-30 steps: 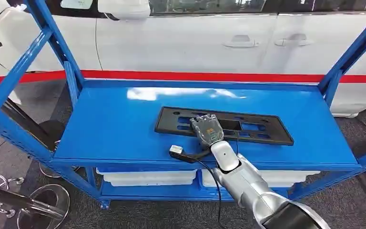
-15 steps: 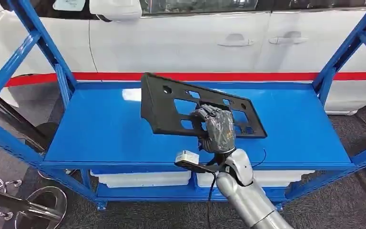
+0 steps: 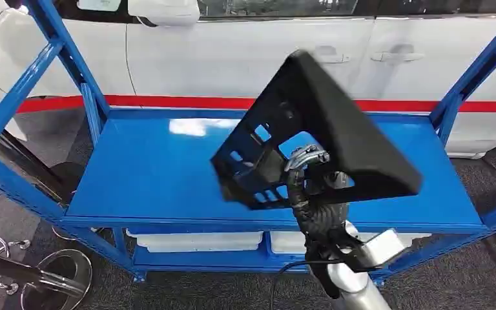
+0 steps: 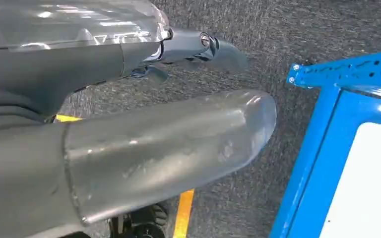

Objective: Take the parts from the cabinet and place them on the table.

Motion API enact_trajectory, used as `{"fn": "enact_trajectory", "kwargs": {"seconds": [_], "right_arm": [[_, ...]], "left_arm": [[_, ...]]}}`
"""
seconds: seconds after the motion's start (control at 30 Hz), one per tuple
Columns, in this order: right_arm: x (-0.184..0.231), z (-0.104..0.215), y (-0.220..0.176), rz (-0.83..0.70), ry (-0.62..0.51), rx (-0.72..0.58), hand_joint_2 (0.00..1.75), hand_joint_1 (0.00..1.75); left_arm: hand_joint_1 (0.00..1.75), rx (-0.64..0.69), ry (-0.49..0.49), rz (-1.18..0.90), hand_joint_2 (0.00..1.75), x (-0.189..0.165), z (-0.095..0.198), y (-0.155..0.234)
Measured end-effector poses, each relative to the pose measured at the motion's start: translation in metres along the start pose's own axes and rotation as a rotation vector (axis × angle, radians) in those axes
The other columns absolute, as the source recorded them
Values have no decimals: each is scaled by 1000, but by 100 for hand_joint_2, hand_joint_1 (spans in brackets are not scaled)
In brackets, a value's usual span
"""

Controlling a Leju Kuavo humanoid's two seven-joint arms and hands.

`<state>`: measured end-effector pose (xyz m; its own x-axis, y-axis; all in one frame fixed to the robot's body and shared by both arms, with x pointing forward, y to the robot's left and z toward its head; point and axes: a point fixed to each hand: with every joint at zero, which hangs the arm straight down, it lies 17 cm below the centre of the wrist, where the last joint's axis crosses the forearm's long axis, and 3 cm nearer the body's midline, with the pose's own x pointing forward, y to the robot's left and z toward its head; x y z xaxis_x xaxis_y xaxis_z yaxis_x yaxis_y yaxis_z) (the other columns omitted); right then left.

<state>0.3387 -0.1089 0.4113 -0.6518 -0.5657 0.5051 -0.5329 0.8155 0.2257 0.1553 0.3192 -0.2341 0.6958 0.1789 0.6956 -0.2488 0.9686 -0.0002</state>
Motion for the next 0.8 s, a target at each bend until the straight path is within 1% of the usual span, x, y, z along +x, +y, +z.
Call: {"fn": "enact_trajectory", "kwargs": {"seconds": [0.07,0.1,0.13,0.2,0.3,0.37,0.43,0.63,0.8], "right_arm": [[14,4,34,-314,43,121,175,168],[19,9,44,-391,47,164,175,168],[24,13,52,-436,47,195,175,168],[28,18,61,-477,48,229,175,168],[29,31,77,-552,85,299,175,168],[27,46,93,-576,115,370,175,168],[23,57,103,-585,141,404,175,168],[16,66,111,-571,166,429,175,168],[7,72,112,-473,169,420,175,168]], "left_arm": [[0,7,7,3,0,-2,0,2],[0,8,10,5,0,-2,0,1],[0,10,12,6,0,-3,0,2],[0,12,17,7,0,-4,1,1],[0,17,21,12,0,-6,1,2],[0,23,30,5,0,-8,2,4],[0,25,32,-1,0,-8,2,4],[0,28,33,-2,0,-8,1,5],[0,26,29,0,0,-5,-1,3]]}}
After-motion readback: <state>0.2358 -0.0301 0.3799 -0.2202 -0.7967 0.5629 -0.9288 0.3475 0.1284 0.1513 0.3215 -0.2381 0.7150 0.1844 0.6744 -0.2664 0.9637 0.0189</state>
